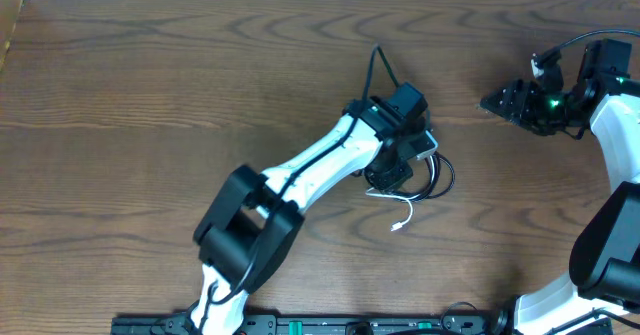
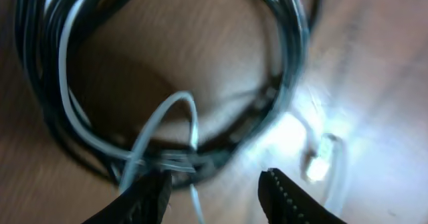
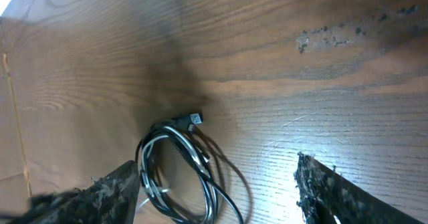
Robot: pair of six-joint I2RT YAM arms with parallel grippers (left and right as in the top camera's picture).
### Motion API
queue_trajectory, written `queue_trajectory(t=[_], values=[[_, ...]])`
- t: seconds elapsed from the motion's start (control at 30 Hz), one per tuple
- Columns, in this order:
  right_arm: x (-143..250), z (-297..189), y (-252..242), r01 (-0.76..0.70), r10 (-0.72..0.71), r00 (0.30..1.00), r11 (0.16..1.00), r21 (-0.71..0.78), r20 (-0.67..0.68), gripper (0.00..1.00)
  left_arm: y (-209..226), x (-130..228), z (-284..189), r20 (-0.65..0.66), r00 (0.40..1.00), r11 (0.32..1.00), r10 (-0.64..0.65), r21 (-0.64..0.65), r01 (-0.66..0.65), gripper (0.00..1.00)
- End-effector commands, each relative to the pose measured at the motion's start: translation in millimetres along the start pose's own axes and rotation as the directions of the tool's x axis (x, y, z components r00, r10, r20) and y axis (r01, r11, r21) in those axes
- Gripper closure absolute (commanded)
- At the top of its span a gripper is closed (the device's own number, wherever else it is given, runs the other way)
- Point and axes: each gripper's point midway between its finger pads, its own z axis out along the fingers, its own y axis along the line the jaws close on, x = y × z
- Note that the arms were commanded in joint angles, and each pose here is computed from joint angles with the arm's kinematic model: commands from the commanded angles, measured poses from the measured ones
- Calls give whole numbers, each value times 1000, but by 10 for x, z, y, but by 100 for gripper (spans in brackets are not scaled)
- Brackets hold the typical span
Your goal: Untangle cables
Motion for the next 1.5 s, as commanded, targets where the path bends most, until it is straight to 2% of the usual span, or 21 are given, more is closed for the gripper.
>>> queue_trajectory(t=[0.0,0.13,0.33,0.5,0.6,0.77,0.93,1.1,1.13,1.17,1.2,1.23,1.37,1.47], values=[[-21,-46,71,13,-13,1000,1000,-5,9,28,159,61,183,-40,999,998,12,-61,-14,53],[-7,-44,69,9,-9,1000,1000,-5,4,28,202,18,162,-24,1000,996,14,-86,-16,53],[0,-32,86,16,-16,1000,1000,-5,1,28,213,-60,-87,-4,1000,993,17,-115,-17,59],[6,-7,111,28,-28,1000,1000,-2,-3,27,113,-223,-610,99,994,991,38,-130,-25,59],[21,20,141,38,-38,999,999,1,-10,26,-24,-304,-754,163,986,998,44,-61,-35,57],[56,86,195,64,-64,998,998,20,-26,26,74,-211,-471,114,993,1000,5,-16,-3,56],[83,116,225,74,-73,997,997,26,-38,25,18,-55,-71,30,998,988,-58,144,53,55],[88,117,226,73,-72,997,997,25,-39,25,64,73,169,-37,996,984,-76,160,81,55],[88,117,226,73,-72,997,997,25,-40,25,69,74,186,-38,996,984,-76,161,81,57],[90,117,226,73,-72,997,997,26,-40,25,71,69,188,-36,996,984,-76,160,80,66],[92,117,225,72,-71,997,997,26,-41,26,72,62,183,-33,997,984,-75,160,80,81],[93,117,226,72,-71,997,997,25,-41,25,76,45,163,-27,997,984,-74,157,78,92],[108,129,246,75,-74,996,997,23,-47,25,141,-91,-70,36,995,987,-88,136,83,93],[138,171,311,91,-90,994,996,17,-59,24,222,-255,-404,117,981,983,-154,114,141,93]])
